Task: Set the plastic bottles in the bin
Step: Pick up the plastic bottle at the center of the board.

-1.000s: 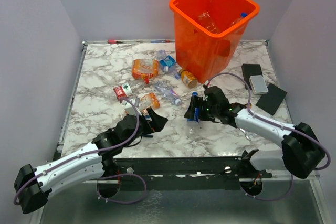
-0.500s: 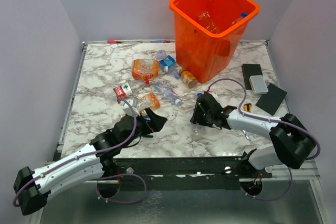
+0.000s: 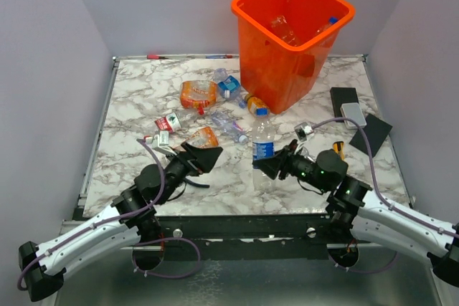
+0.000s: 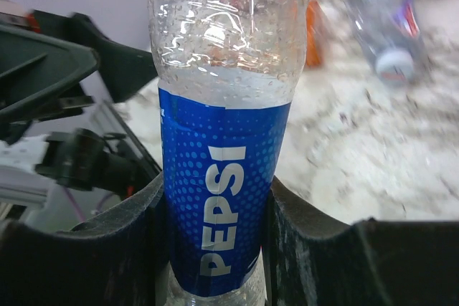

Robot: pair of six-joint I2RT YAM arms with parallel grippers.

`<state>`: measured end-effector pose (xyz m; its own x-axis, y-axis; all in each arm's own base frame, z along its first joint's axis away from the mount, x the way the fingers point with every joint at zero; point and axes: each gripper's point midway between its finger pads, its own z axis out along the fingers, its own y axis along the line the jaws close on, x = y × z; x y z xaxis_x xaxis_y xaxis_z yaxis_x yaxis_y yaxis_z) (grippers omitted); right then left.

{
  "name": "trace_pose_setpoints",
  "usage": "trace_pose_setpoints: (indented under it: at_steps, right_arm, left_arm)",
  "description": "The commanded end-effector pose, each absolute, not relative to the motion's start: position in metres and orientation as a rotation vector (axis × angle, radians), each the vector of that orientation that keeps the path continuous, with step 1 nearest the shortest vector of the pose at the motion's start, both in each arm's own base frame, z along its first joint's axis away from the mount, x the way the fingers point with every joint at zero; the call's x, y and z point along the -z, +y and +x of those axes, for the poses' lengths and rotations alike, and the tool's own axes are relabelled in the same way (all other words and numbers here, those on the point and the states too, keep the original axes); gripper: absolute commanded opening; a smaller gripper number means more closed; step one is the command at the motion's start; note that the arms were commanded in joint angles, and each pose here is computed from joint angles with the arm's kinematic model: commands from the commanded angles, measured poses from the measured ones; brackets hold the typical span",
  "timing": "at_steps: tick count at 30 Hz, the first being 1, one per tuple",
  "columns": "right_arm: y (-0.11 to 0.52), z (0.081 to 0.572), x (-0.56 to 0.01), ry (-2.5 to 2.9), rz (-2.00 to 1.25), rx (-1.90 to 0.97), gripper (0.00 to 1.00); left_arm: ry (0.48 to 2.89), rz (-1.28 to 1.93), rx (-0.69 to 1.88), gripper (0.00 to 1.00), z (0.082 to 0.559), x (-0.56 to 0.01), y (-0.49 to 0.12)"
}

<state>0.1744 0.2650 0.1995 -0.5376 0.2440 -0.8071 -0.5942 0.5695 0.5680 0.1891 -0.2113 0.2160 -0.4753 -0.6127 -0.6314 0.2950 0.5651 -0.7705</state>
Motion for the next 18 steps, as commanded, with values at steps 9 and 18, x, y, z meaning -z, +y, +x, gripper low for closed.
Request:
trace_pose_setpoints:
  at_steps: [9,18]
  right_arm:
    - [0.291,0.128,-0.266,1.468,-0.589,-1.394,0.30]
    - [0.292,0.121,-0.275,1.397,-0.561,-1.480,0.29]
  left_arm:
    - [1.477,0.264,1.495,0.99,0.152,-0.344,-0.298]
    - [1.574,0.441,1.560,0.98,0.142,-0.322,-0.332]
